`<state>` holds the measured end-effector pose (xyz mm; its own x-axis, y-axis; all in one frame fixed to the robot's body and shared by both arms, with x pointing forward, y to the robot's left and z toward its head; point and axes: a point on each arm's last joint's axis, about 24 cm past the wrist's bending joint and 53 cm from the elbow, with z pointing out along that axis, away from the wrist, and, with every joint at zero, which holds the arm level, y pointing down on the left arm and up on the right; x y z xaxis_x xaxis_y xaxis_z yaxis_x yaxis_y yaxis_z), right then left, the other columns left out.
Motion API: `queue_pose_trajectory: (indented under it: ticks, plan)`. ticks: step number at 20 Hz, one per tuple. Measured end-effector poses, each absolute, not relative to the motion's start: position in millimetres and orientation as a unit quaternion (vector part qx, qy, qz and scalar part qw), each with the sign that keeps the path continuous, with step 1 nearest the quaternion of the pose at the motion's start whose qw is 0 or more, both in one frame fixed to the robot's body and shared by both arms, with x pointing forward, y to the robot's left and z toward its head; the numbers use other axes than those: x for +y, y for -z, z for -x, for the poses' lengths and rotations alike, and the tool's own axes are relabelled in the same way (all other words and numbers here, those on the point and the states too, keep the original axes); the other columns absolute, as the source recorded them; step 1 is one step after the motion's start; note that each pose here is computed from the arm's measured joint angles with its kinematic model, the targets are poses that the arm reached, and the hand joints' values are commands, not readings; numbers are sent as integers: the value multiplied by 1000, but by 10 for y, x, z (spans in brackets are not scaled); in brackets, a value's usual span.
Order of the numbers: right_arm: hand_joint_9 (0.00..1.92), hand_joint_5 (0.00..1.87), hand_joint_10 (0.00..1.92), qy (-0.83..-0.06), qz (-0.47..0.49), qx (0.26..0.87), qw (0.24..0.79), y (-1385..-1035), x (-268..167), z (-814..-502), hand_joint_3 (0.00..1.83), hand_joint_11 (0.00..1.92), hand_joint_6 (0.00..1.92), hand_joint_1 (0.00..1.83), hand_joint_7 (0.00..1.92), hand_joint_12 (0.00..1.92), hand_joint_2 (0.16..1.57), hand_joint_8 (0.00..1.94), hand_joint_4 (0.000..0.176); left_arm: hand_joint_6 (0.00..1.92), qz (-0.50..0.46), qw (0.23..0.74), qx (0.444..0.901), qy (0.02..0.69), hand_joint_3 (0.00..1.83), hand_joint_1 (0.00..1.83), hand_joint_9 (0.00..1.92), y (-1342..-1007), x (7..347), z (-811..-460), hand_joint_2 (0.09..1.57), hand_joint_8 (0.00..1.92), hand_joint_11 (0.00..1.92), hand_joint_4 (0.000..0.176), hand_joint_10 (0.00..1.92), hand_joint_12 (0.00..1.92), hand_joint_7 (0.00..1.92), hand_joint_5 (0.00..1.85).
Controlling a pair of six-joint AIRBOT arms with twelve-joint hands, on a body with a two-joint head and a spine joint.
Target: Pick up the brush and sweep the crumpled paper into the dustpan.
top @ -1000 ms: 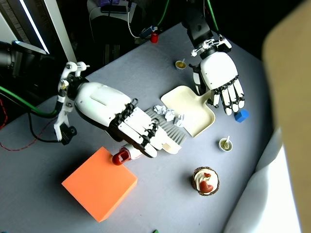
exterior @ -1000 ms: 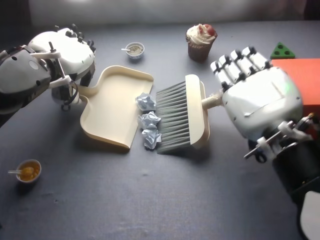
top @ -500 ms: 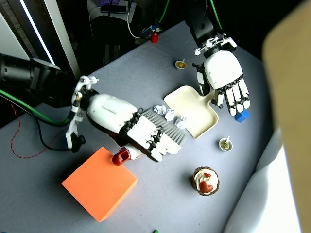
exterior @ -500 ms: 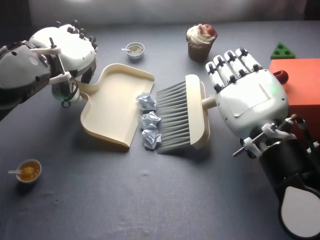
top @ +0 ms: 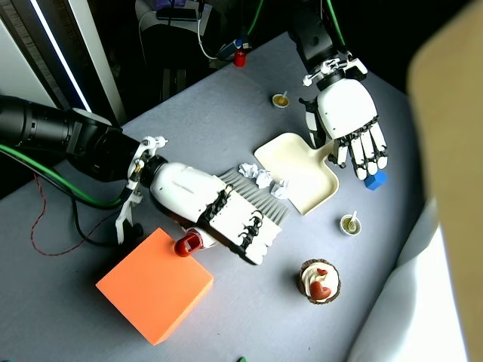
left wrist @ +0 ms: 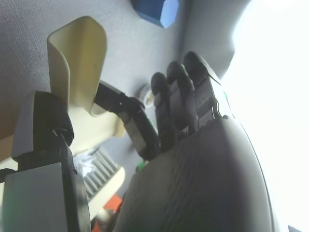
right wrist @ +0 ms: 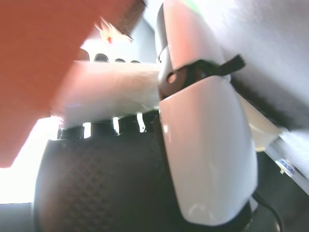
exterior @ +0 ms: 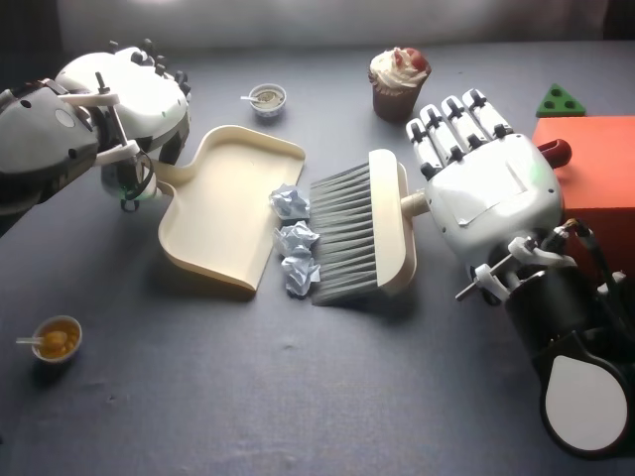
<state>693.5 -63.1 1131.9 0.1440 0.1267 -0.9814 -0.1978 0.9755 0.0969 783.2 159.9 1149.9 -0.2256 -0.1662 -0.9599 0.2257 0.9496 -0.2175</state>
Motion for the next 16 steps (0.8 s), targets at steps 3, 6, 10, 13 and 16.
queue_pose_trajectory:
  ticks: [3,6,10,13,16]
  plan:
    - [772,638,34,-111,39,638,761,-11359,-583,-6921,0,586,18,1114,768,176,1042,24,0,1002,-19,623,766,158,0,1075,210,-11509,1599,-7834,1126,4,1,4,2,459,321,968]
    - [782,1040,1226,-111,43,632,765,-11407,-593,-6927,6,450,788,1177,920,1559,1077,1230,0,937,-19,623,766,158,0,1106,223,-11513,1599,-7835,1107,4,22,0,3,458,343,1007]
    - [1003,961,1920,-107,46,628,770,-11448,-640,-6940,5,906,1742,1387,942,1920,1117,1938,0,1012,-18,624,765,158,2,1081,222,-11528,1597,-7839,1128,1,10,0,1,469,338,961]
    - [1138,1035,1921,-106,49,627,770,-11457,-646,-6943,4,1135,1920,1643,1035,1921,1165,1941,0,1003,-17,624,765,158,0,1080,235,-11526,1599,-7839,1126,4,6,0,4,481,344,967]
    - [1133,990,1921,-105,62,620,775,-11521,-668,-6932,5,1174,1921,1648,1053,1921,1181,1941,0,982,-17,624,765,158,0,1088,214,-11526,1599,-7839,1120,4,11,0,3,426,343,980]
